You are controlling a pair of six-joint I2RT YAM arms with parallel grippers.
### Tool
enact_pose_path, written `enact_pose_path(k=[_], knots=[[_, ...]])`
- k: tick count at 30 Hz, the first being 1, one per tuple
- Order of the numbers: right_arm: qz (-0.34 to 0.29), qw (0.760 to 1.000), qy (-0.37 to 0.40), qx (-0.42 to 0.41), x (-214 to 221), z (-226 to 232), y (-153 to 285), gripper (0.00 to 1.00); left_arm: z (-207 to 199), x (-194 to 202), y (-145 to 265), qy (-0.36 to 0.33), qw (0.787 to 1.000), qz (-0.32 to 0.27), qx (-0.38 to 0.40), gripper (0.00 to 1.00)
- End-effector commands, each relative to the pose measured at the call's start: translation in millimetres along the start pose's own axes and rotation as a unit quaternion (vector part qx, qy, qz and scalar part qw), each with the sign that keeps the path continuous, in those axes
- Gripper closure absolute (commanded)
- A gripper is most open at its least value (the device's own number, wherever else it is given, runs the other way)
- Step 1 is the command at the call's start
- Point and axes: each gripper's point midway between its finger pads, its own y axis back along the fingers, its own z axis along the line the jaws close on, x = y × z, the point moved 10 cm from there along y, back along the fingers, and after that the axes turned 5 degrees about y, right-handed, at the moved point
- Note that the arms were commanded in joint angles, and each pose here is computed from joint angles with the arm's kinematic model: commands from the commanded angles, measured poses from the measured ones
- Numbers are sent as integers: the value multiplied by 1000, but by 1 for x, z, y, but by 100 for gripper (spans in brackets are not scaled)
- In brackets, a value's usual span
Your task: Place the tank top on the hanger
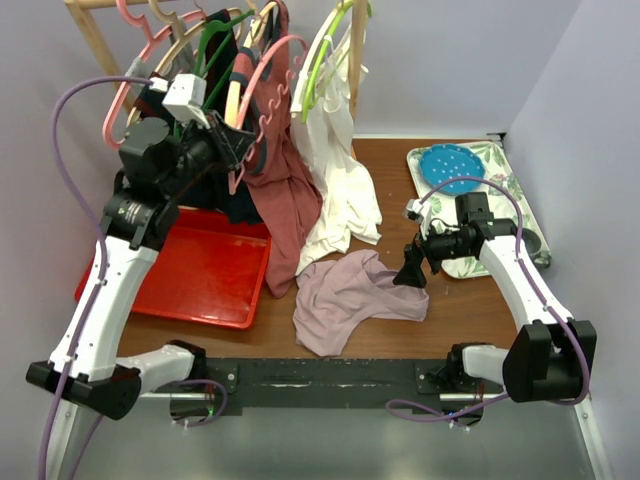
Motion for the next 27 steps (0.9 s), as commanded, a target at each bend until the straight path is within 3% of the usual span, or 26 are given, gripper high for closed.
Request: enact_pose_path(k=[1,12,27], knots=[[-15,1000,14,-4,-7,-1,3,1,-11,-30,-4,-29,996,-87,-7,100],[-15,1000,15,-5,-7,0,4,1,7,-51,-15,-28,974,-187,-128,100],[-18,1000,20,-10,-8,3,6,1,42,-67,16,-37,934,-231,-269,100]])
